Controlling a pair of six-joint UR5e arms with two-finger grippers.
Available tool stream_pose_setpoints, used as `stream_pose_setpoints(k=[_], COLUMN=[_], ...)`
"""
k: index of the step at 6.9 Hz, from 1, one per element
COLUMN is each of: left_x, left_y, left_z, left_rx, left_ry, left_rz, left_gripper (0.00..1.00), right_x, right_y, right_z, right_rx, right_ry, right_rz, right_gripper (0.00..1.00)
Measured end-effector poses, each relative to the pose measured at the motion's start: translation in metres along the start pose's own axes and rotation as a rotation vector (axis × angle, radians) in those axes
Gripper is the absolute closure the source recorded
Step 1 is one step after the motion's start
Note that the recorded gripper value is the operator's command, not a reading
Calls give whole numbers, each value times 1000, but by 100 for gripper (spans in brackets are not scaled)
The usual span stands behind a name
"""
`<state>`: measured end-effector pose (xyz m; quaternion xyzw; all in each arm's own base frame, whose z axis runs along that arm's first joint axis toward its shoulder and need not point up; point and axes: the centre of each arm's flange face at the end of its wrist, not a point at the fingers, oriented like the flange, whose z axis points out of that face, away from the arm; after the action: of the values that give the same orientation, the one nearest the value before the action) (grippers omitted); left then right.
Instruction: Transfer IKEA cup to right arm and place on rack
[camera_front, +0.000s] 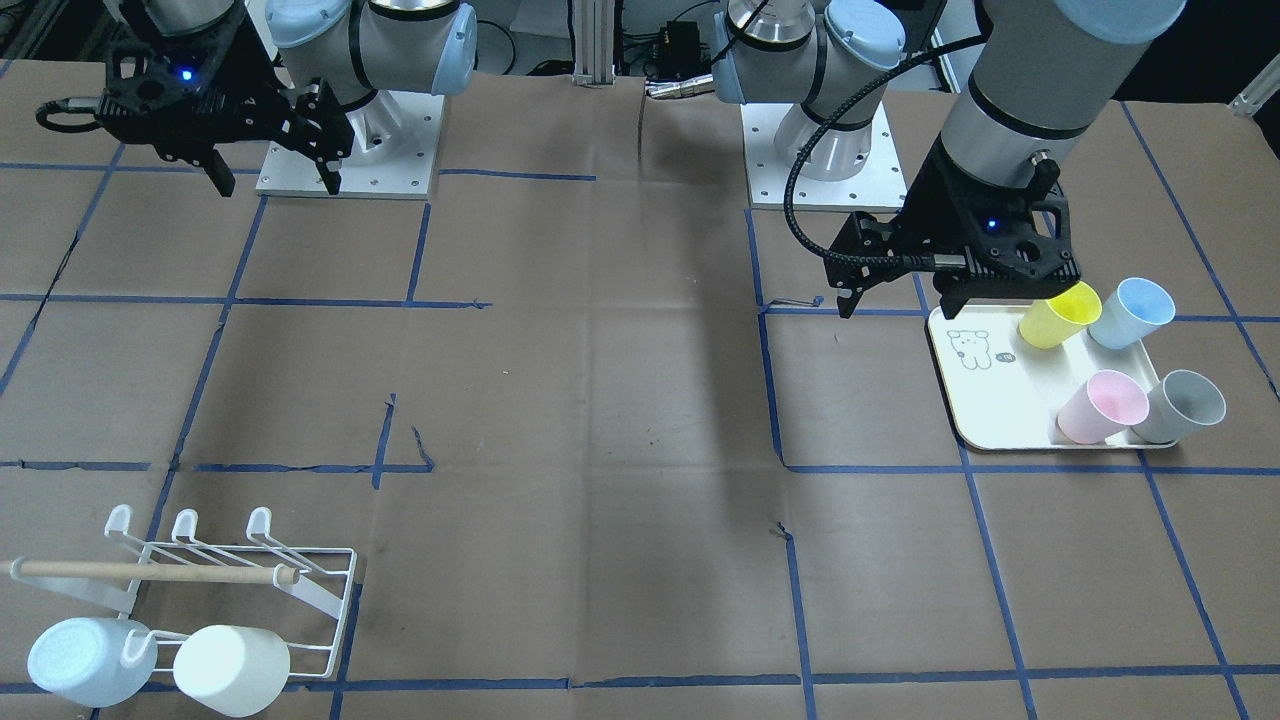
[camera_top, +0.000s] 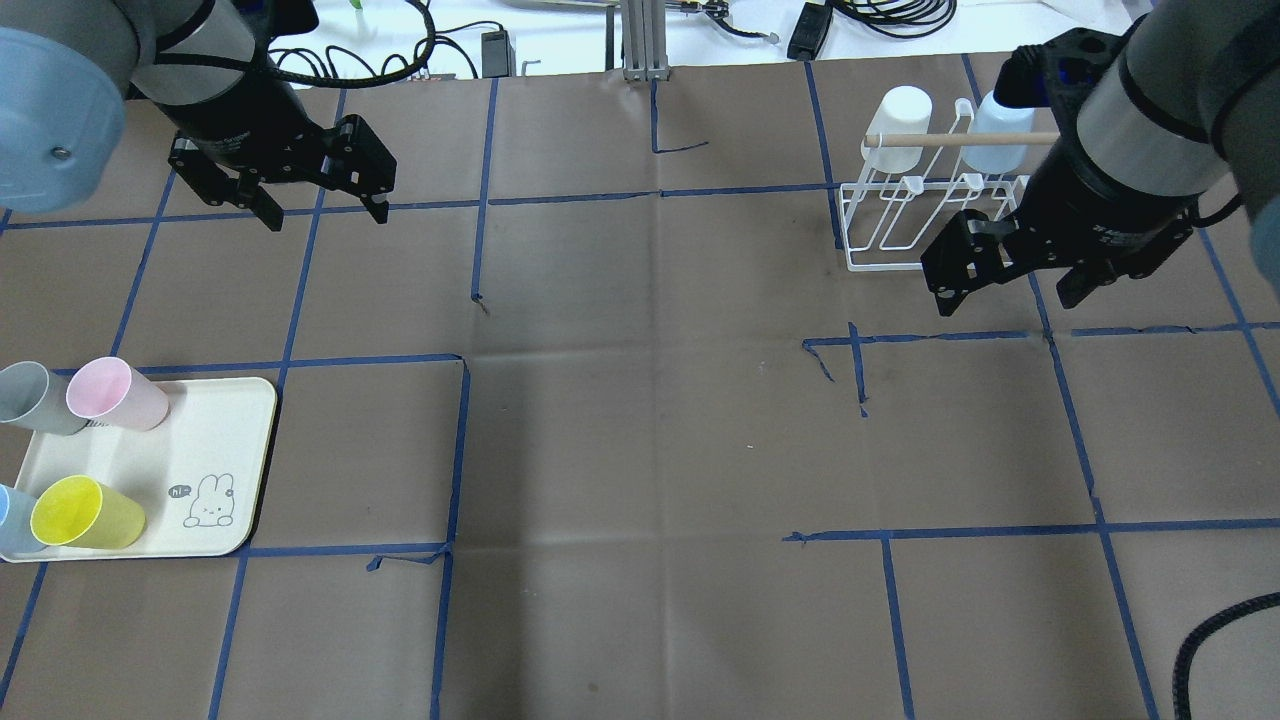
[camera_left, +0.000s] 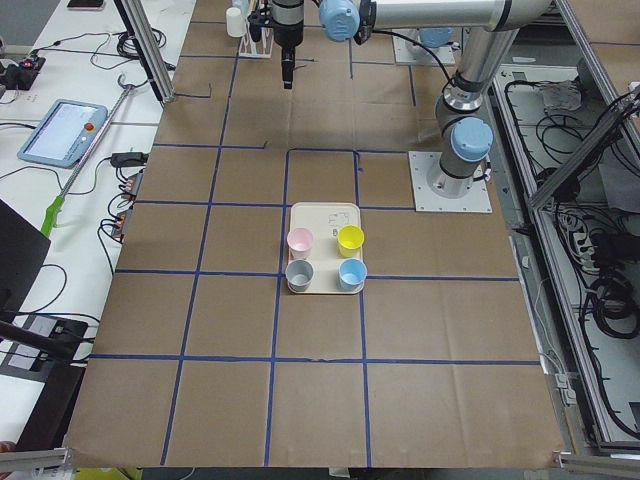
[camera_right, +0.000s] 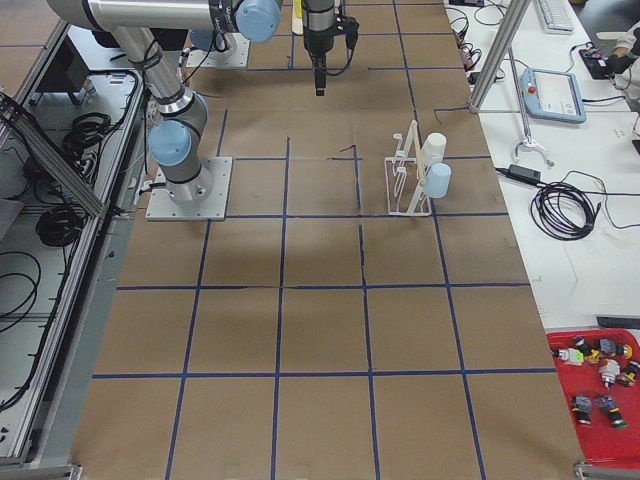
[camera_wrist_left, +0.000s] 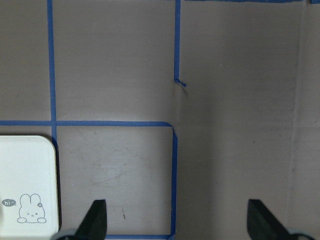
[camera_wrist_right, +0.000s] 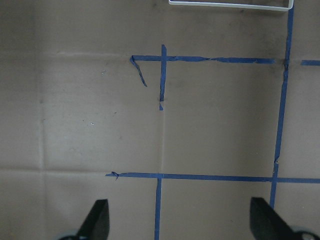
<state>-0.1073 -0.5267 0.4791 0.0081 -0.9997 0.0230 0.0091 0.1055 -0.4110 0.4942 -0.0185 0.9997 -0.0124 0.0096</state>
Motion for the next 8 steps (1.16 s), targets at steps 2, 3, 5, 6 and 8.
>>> stream_pose_setpoints(k=[2,3,5,6,8], left_x=[0,0,0,0,0], left_y=[0,0,0,0,0], left_z=[1,1,1,1,1], left_rx=[-1,-1,-2,-2,-2], left_ry=[1,1,0,0,1], left_rz=[0,0,-1,-1,-1], left_gripper=[1,1,1,1,1], right_x=[-5,-9,-19,-22,-23], right_y=[-4,-13,-22,-24,-24], right_z=[6,13,18,18,18], right_rx=[-17,-25,-1,6,10], right_ry=[-4,-5,-3,-3,-1], right_rz=[-6,-10,-32,-37,-40], right_gripper=[0,0,0,0,0])
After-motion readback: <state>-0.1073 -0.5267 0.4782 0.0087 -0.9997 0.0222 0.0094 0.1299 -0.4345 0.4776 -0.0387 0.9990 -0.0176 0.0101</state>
